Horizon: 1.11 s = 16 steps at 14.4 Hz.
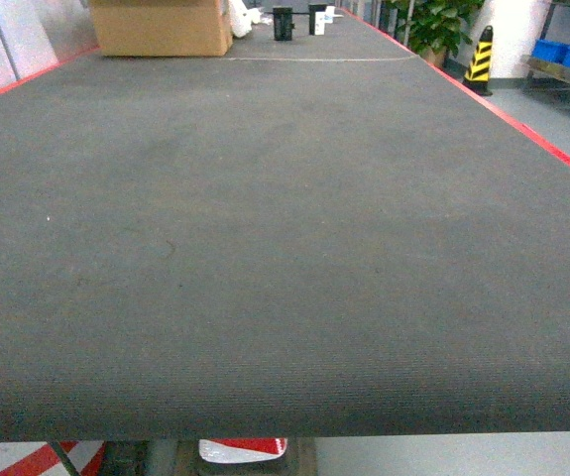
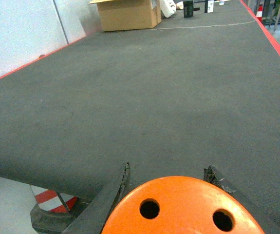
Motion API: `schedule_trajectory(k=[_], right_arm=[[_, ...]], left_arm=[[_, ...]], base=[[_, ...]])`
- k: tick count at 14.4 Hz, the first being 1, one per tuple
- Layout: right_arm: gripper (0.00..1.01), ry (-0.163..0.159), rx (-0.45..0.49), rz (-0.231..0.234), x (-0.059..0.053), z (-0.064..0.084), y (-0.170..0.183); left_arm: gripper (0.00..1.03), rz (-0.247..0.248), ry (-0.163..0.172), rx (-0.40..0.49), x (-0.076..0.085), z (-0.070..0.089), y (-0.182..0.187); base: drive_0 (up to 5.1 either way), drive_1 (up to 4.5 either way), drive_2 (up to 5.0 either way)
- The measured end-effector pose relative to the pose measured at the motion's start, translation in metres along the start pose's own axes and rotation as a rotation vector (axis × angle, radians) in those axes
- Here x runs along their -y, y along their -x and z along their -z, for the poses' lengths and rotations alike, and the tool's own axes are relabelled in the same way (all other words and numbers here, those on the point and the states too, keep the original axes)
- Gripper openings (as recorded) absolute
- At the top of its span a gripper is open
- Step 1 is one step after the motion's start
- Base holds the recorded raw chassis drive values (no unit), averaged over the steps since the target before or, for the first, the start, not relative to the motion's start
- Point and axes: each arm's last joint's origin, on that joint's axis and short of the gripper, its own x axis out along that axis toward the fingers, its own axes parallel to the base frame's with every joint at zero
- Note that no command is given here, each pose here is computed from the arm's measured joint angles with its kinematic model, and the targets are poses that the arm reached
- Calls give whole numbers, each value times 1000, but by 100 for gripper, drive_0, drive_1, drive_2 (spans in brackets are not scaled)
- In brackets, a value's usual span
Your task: Sort blue parts and orange caps into right shelf containers
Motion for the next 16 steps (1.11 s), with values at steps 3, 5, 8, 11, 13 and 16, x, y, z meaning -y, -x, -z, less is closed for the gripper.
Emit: schedule_trajectory(k=[3, 5, 8, 11, 13, 16], right_arm=[[41, 0, 0, -2, 0, 0, 0], [41, 0, 1, -2, 0, 0, 0], [41, 0, 0, -1, 0, 0, 0], [41, -1, -1, -1, 0, 0, 0], [41, 0, 1, -1, 0, 0, 0], [41, 0, 1, -1, 0, 0, 0]], left_arm=[[45, -2, 1, 0, 0, 0, 0], [45, -2, 1, 0, 0, 0, 0], [45, -1, 1, 0, 0, 0, 0], [45, -2, -1, -1, 0, 0, 0], [45, -2, 1, 0, 0, 0, 0], [45, -1, 0, -1, 0, 0, 0]], base=[[0, 0, 0], [0, 0, 0], [0, 0, 0], [0, 0, 0], [0, 0, 0], [0, 0, 0]])
